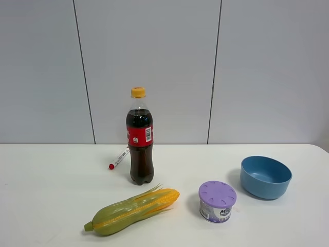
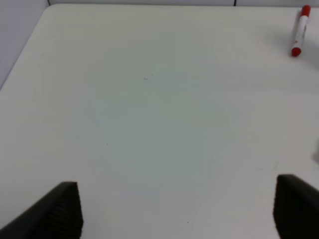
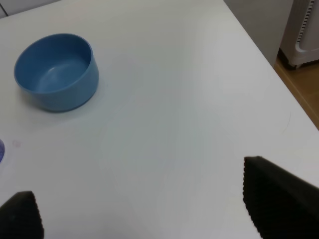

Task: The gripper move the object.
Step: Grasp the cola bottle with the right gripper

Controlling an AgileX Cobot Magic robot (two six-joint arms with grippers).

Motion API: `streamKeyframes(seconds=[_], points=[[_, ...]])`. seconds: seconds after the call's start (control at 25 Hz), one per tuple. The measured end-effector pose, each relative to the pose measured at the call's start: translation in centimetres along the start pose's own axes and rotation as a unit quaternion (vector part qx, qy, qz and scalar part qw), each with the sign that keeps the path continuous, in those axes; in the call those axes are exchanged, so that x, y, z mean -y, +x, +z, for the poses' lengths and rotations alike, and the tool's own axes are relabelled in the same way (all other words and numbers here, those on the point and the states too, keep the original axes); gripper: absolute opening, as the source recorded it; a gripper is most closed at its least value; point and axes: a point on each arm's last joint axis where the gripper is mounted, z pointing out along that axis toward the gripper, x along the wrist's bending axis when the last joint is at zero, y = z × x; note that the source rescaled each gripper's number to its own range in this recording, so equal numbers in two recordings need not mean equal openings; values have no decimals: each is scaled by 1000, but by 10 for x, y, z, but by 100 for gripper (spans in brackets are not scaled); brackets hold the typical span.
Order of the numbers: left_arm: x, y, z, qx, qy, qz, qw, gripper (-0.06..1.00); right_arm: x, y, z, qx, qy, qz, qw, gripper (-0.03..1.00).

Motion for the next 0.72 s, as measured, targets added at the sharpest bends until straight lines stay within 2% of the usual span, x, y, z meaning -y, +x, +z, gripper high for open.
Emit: streamKeyframes(seconds=[0.04,0.72], points=[[0,0,0,0,0,0,1000,100,0,0,0,0,0,0,1000,65],[0,0,0,0,0,0,1000,100,0,0,0,0,0,0,1000,65]])
